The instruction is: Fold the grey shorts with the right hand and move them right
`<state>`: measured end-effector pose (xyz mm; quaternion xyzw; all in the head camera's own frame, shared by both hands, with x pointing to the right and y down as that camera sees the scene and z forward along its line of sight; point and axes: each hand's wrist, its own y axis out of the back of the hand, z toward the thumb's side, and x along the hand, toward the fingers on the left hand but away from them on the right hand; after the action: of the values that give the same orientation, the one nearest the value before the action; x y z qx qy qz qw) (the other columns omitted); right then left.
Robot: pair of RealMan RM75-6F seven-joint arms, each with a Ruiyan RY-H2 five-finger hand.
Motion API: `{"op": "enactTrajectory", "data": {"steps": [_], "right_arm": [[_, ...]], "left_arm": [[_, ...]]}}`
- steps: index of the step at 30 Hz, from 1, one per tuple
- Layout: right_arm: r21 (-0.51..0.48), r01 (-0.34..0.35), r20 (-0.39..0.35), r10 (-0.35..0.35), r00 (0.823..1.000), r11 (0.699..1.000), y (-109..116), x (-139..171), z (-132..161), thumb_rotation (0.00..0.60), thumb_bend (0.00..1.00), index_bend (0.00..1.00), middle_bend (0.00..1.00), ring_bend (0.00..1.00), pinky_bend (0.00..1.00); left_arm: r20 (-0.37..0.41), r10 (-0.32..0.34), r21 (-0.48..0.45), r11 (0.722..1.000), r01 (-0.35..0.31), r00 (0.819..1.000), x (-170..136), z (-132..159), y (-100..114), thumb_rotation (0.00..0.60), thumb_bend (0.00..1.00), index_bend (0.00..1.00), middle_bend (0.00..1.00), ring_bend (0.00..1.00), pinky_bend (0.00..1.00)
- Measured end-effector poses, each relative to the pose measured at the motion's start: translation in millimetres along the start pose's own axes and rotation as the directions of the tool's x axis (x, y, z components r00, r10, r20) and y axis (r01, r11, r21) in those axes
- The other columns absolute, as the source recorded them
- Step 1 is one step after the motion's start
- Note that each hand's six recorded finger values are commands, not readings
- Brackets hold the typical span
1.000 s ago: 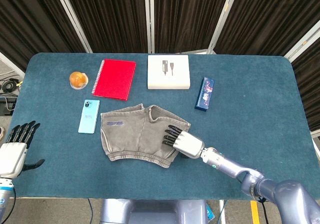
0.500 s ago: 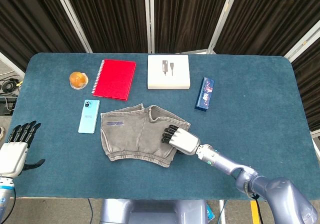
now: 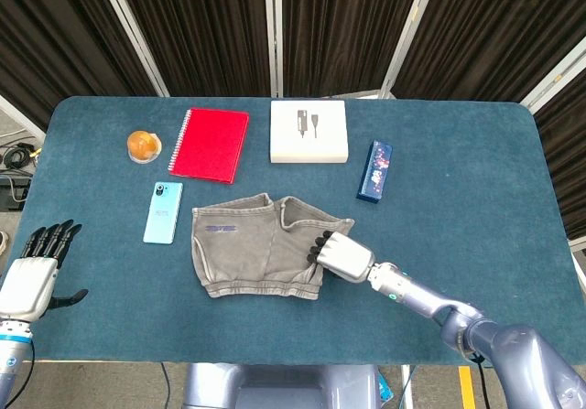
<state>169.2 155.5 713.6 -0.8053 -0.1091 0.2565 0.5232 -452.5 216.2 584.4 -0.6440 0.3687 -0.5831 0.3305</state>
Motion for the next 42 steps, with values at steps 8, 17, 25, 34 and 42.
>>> {"op": "enactTrajectory", "data": {"steps": [8, 17, 25, 34, 42], "right_arm": [[0.054, 0.018, -0.001, -0.018, 1.000, 0.998, 18, 59, -23, 0.600, 0.62, 0.63, 0.60, 0.51, 0.53], [0.227, -0.107, 0.008, 0.108, 0.994, 0.968, 41, 173, -44, 0.600, 0.61, 0.64, 0.61, 0.52, 0.53], [0.311, -0.163, -0.048, 0.187, 0.981, 0.936, 42, 200, -37, 0.600, 0.61, 0.64, 0.61, 0.52, 0.53], [0.336, -0.089, -0.180, 0.157, 0.971, 0.938, 44, 130, -18, 0.600, 0.60, 0.64, 0.60, 0.51, 0.53], [0.408, -0.100, -0.263, 0.222, 0.939, 0.908, 37, 64, 3, 0.600, 0.60, 0.63, 0.59, 0.50, 0.52]], "left_arm": [[0.024, -0.001, -0.010, 1.000, 0.001, 1.000, -2, 6, 1, 0.600, 0.03, 0.00, 0.00, 0.00, 0.00], [0.042, 0.016, -0.031, 0.999, -0.014, 0.999, -8, 10, 7, 0.600, 0.03, 0.00, 0.00, 0.00, 0.00], [0.039, 0.019, -0.037, 0.999, -0.017, 0.999, -9, 10, 8, 0.600, 0.03, 0.00, 0.00, 0.00, 0.00], [0.022, 0.011, -0.039, 0.999, -0.010, 1.000, -6, 5, 6, 0.600, 0.03, 0.00, 0.00, 0.00, 0.00], [0.017, 0.003, -0.043, 0.999, -0.003, 1.000, -4, 2, 6, 0.600, 0.03, 0.00, 0.00, 0.00, 0.00]]}}
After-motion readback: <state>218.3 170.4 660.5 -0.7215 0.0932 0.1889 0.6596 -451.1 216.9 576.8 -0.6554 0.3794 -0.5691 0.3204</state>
